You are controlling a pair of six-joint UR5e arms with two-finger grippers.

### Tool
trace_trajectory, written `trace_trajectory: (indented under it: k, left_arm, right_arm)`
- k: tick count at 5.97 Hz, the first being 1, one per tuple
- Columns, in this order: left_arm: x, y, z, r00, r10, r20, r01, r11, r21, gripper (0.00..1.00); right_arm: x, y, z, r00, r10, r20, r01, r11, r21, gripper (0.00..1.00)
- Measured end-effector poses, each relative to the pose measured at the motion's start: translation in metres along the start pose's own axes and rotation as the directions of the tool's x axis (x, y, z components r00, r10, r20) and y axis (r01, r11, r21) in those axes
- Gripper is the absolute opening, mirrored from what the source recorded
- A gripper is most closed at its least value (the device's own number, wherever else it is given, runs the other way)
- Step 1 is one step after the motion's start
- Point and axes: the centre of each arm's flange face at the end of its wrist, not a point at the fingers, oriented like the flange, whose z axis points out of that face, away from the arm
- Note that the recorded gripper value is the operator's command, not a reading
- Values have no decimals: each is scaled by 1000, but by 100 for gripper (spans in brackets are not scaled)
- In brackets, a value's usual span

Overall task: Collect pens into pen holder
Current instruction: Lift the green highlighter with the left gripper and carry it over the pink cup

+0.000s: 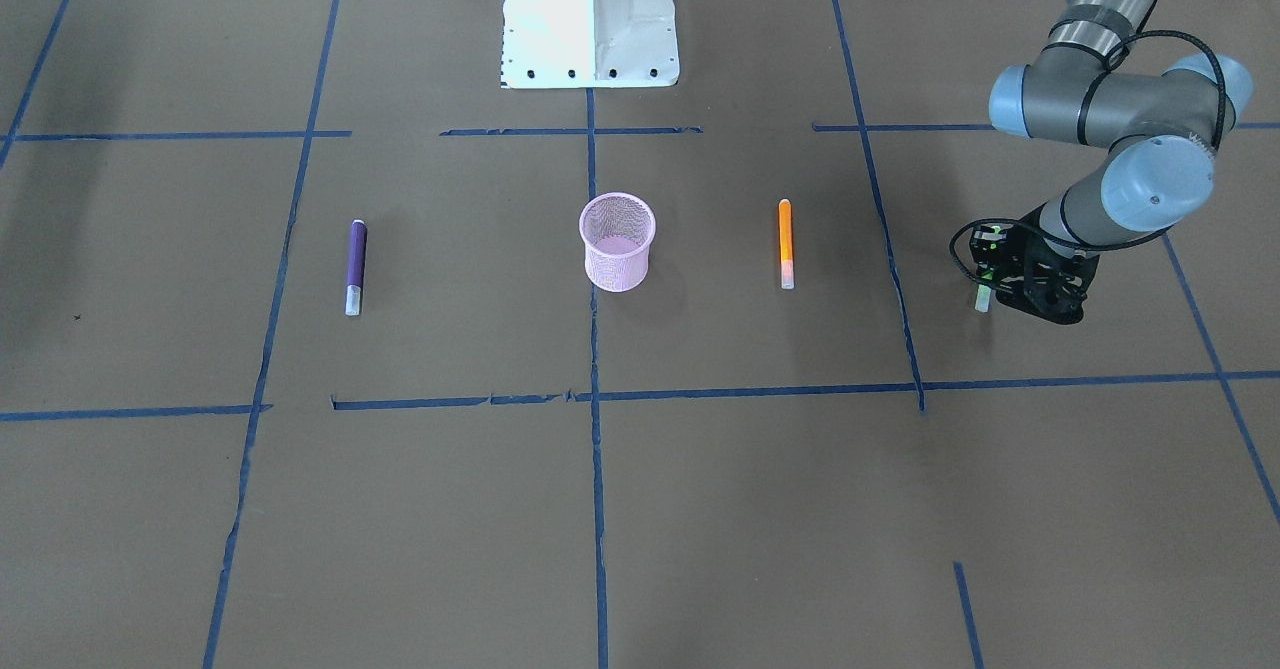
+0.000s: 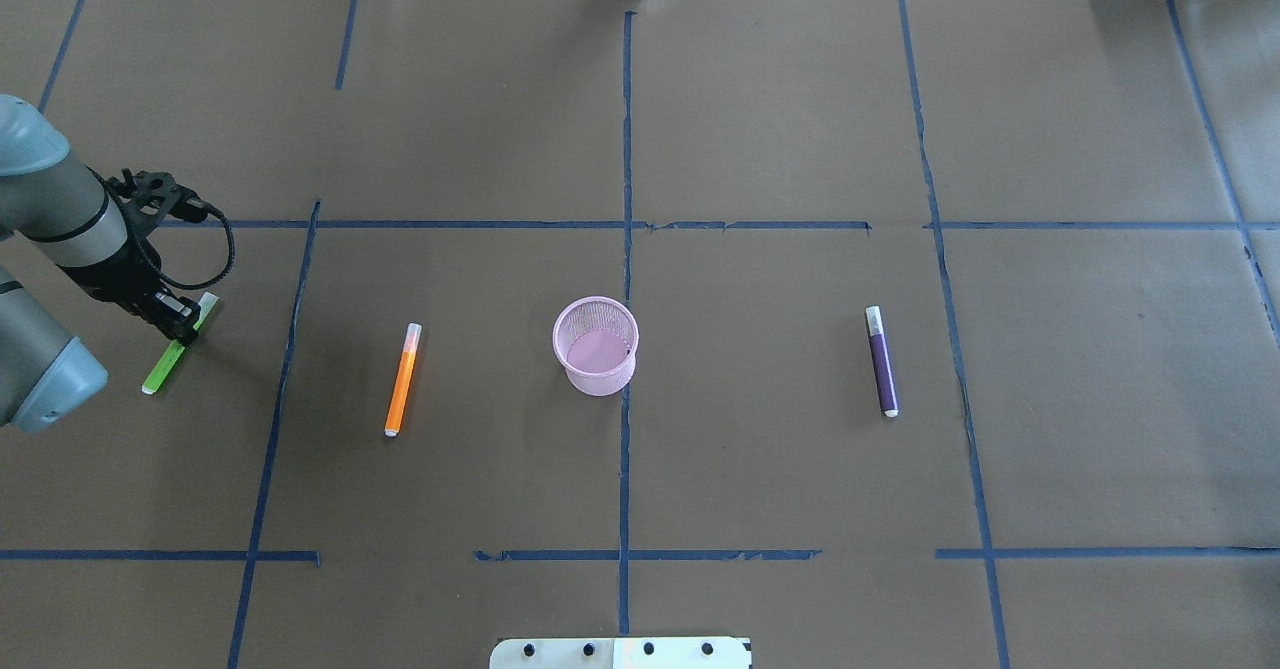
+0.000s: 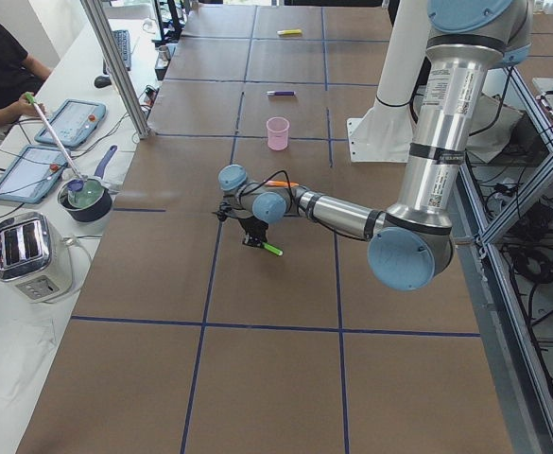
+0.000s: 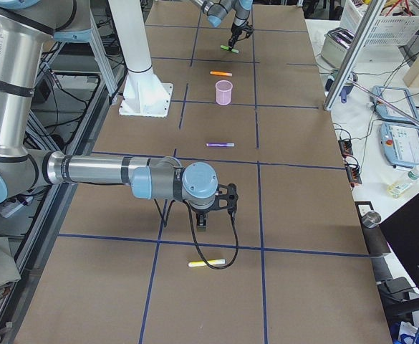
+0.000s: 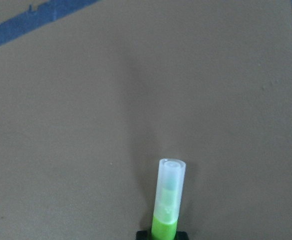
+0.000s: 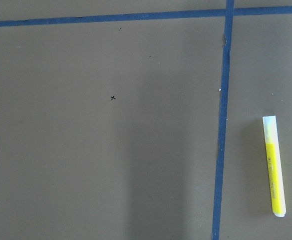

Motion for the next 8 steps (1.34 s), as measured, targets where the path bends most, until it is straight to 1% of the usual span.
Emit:
trace_trajectory:
  k: [1,2,3,4,5,6,7,8]
  left_arm:
    - [5,-2,-5,1000,4,-3,-4,1000,11,0]
    - [22,-8,-26,999,30,-12,-29,998,52,0]
    - [56,-14,-67,996,92,4,-92,985,144,0]
    - [102,-18,-112,988,148,31,-151,956,250,0]
    - [159,-24,-149,984,176,18,-172,924,342,0]
    - [222,-25,-162,981,192,16,-181,891,416,0]
    - [303,-21,-155,978,206,31,-193,843,502,0]
    - [373,-12,-146,981,195,16,-165,785,598,0]
  right_arm:
    - [0,0,0,1000,0,2,0,1000,0,100]
    - [-1,0,0,1000,-1,7,1,1000,1,100]
    - [-3,-1,0,1000,-2,19,2,1000,2,100]
    - [-4,-1,0,999,-3,33,3,1000,2,100]
    - [-5,-1,0,999,-4,39,4,1000,2,100]
    - [-5,-1,0,999,-3,41,3,1000,2,100]
    - [-4,-1,1,999,-1,41,1,1000,0,100]
    - [-1,-1,2,999,3,41,-2,1000,-3,100]
